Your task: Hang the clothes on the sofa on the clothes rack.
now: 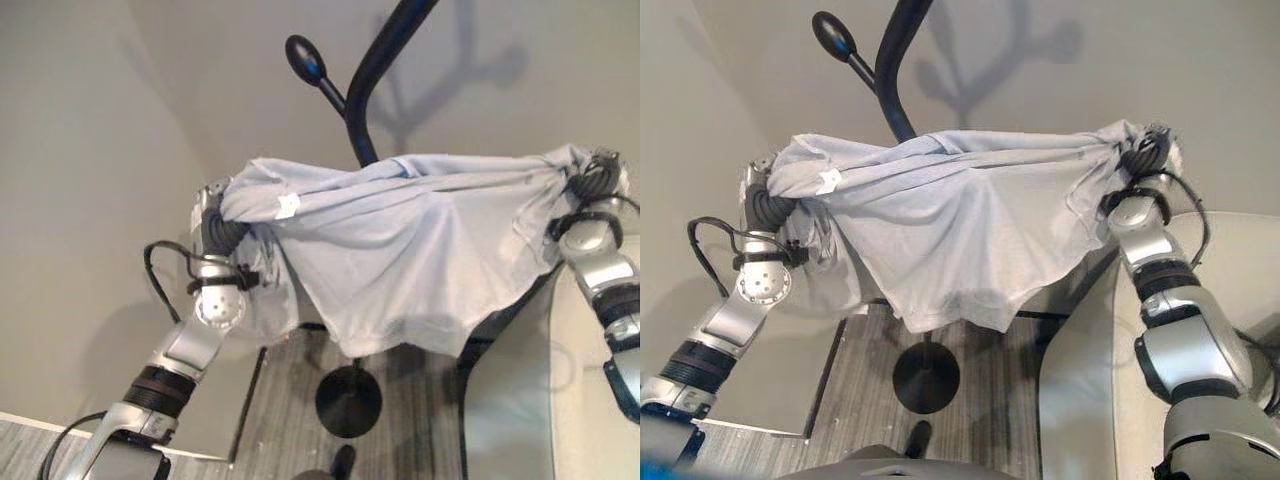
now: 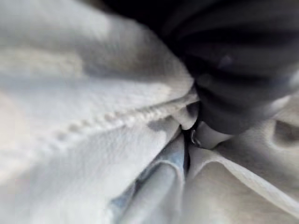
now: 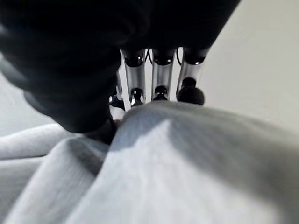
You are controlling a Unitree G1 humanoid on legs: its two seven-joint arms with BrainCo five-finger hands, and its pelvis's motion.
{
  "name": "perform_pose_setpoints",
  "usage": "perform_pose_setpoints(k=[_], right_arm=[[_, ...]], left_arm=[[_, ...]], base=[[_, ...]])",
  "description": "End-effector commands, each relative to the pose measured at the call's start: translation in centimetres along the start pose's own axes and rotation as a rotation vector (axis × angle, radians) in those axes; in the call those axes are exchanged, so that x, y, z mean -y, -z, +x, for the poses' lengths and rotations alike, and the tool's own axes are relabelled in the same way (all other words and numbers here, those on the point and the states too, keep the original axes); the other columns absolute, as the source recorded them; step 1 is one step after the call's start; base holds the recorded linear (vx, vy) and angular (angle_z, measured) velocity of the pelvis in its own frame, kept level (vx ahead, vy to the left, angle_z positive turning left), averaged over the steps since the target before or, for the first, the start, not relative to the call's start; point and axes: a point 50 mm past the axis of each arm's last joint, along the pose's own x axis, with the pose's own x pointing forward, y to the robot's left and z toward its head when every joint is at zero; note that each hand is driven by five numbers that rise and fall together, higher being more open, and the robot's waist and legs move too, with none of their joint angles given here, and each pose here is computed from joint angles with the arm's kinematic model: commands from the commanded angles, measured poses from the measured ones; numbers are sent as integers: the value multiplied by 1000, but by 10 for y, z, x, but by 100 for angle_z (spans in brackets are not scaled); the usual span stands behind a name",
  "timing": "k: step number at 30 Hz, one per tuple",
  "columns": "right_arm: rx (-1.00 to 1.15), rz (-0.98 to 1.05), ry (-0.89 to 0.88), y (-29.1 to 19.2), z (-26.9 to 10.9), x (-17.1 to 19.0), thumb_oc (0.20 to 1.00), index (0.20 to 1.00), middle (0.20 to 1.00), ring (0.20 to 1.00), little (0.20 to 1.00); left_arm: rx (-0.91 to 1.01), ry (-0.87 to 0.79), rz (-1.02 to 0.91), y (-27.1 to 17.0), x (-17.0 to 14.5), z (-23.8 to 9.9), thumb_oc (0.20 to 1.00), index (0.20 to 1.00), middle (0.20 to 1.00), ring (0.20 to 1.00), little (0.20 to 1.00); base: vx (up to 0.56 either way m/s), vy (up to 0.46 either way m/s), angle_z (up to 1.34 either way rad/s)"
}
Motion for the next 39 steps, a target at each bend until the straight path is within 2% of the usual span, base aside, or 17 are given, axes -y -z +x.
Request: perform_pose_setpoints(k=[1, 7, 9, 10, 15, 23, 24, 25, 26, 29, 31, 33, 39], right_arm=[[104, 55, -52, -24, -7, -19, 200, 200, 200, 200, 200], [71, 147, -229, -24, -45, -74, 200, 200, 200, 200, 200], [79, 170, -273, -29, -55, -87, 200, 200, 200, 200, 200], [86, 182, -301, -32, -62, -95, 200, 200, 200, 200, 200], [63, 225, -388, -30, -90, -119, 200, 200, 200, 200, 200], [-2, 275, -465, -18, -119, -136, 200, 200, 200, 200, 200], [-9, 277, -493, -15, -126, -139, 645, 645, 645, 645, 645], [-9, 277, -493, -15, -126, -139, 645, 645, 645, 645, 645], [-11, 279, -501, -13, -128, -140, 1000, 1000, 1000, 1000, 1000], [-23, 275, -502, -8, -132, -138, 1000, 1000, 1000, 1000, 1000], [-58, 269, -486, 1, -132, -135, 1000, 1000, 1000, 1000, 1000], [-86, 272, -470, 7, -132, -133, 1000, 1000, 1000, 1000, 1000], [-130, 205, -416, 32, -135, -120, 1000, 1000, 1000, 1000, 1000]], left_arm=[[-31, 12, -119, -5, 22, 2, 200, 200, 200, 200, 200], [-226, 194, -261, 9, 76, -36, 200, 200, 200, 200, 200], [-259, 214, -300, 9, 84, -40, 200, 200, 200, 200, 200], [-280, 230, -335, 8, 90, -43, 1000, 1000, 1000, 1000, 1000], [-320, 274, -382, 7, 103, -52, 1000, 1000, 1000, 1000, 1000], [-452, 283, -304, 35, 105, -81, 1000, 1000, 1000, 1000, 1000], [-495, 277, -292, 43, 103, -90, 1000, 1000, 1000, 1000, 1000], [-496, 277, -292, 43, 103, -90, 1000, 1000, 1000, 1000, 1000], [-520, 273, -278, 49, 101, -95, 1000, 1000, 1000, 1000, 1000], [-616, 248, -296, 62, 95, -111, 1000, 1000, 1000, 1000, 1000], [-730, 133, -383, 76, 84, -118, 1000, 1000, 1000, 1000, 1000], [-777, 86, -398, 83, 78, -121, 1000, 1000, 1000, 1000, 1000], [-872, -34, -363, 103, 57, -133, 1000, 1000, 1000, 1000, 1000]], base=[[-51, 10, 2], [-32, -1, 0], [-32, -5, -2], [-35, -6, -4], [-13, -3, -1], [0, 0, 0], [0, 0, 0], [2, -1, 4], [-1, 5, 8], [4, 9, 12], [0, 6, 2], [0, 0, 0], [1, -1, -1]])
